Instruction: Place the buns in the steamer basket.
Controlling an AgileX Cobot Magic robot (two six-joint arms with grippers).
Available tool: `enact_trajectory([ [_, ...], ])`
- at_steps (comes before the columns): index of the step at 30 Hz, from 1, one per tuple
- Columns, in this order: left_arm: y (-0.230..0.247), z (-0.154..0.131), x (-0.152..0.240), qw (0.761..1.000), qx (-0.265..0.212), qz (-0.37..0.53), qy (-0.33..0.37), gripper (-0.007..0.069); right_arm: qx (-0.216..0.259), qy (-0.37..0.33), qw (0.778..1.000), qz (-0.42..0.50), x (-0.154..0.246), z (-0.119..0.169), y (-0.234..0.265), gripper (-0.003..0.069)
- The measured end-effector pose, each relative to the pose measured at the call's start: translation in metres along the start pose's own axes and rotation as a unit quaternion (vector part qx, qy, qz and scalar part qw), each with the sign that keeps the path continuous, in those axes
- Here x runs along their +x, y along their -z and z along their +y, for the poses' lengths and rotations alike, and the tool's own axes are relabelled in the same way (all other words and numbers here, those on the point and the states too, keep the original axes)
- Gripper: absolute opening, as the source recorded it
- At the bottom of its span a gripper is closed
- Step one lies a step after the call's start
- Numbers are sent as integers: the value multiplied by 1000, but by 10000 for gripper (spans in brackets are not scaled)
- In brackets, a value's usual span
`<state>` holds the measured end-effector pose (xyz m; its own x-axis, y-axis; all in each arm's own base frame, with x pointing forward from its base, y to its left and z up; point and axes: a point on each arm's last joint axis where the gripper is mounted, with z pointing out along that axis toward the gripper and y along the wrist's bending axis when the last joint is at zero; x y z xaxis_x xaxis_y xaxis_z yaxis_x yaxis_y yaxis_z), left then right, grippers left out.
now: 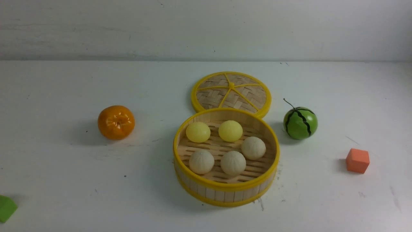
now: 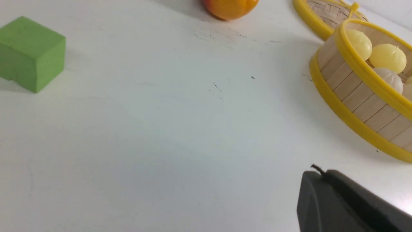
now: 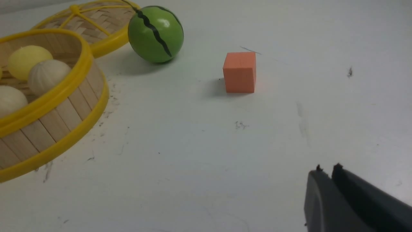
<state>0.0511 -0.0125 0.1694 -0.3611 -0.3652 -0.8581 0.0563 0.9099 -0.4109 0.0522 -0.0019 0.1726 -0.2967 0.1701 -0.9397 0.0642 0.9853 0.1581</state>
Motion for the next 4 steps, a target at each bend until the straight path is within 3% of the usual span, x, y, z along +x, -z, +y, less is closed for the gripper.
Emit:
enact_trajectory([
  [4, 0, 0, 0, 1000, 0, 0, 0, -13, 0, 0, 1000, 0, 0, 0, 0, 41],
])
